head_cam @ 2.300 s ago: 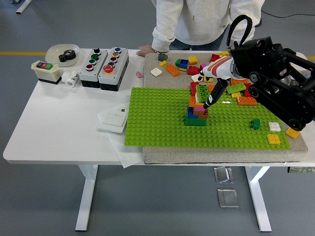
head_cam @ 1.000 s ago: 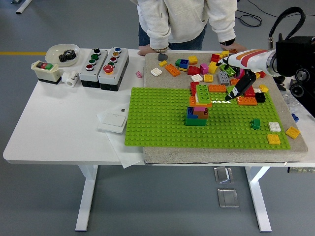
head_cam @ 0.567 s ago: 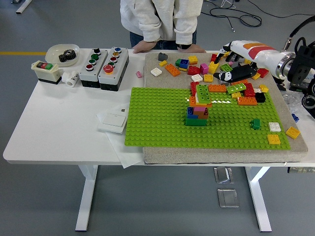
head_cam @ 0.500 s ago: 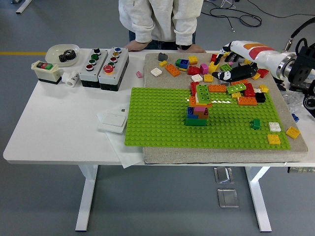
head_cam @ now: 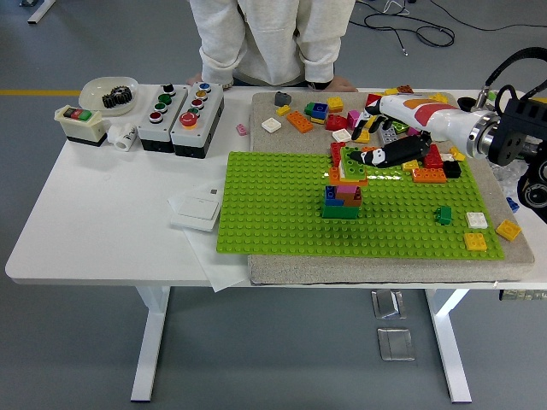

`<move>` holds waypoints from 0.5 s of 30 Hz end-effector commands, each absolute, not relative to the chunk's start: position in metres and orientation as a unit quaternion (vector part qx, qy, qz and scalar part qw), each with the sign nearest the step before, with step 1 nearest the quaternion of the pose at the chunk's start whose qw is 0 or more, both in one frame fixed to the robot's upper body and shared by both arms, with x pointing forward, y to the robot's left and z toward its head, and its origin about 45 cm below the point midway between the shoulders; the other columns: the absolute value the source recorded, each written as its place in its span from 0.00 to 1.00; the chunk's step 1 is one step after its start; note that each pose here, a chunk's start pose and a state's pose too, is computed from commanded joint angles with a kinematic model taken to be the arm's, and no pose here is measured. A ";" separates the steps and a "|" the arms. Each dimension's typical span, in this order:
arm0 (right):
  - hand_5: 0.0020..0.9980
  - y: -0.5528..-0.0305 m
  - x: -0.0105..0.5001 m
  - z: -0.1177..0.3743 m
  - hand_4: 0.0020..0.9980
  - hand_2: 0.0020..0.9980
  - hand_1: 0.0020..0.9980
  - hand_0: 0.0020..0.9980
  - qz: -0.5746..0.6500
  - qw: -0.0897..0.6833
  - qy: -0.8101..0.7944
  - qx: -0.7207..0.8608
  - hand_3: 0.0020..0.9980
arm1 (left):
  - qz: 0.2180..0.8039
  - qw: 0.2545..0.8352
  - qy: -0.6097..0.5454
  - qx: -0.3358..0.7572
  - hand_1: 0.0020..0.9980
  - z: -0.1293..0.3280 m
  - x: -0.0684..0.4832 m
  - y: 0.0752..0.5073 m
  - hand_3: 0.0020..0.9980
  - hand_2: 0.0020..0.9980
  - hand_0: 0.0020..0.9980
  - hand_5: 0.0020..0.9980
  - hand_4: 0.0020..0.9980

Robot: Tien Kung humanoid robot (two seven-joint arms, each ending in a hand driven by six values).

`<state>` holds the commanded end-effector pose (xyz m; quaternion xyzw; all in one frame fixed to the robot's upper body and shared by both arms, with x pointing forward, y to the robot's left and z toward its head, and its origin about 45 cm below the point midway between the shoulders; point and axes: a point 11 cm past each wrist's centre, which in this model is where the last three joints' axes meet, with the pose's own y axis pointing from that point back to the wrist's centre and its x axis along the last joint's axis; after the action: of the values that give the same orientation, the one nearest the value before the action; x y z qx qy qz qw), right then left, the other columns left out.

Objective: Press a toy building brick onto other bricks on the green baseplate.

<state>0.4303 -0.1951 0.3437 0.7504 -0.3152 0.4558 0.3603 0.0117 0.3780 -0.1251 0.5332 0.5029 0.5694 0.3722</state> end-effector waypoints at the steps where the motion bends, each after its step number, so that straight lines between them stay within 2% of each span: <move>1: 0.56 -0.195 0.430 0.343 0.76 0.72 0.68 0.69 0.457 0.361 -0.314 0.750 0.58 | 0.569 0.372 0.503 0.533 0.85 -0.125 0.012 0.378 0.64 0.85 0.86 0.65 0.73; 15: 0.55 -0.183 0.428 0.327 0.77 0.71 0.66 0.68 0.471 0.386 -0.274 0.745 0.57 | 0.571 0.373 0.502 0.532 0.85 -0.125 0.014 0.378 0.64 0.85 0.87 0.65 0.73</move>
<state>0.4276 -0.1832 0.3269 0.7446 -0.2740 0.4707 0.3859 0.0135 0.3783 -0.1249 0.5318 0.5025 0.5706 0.3730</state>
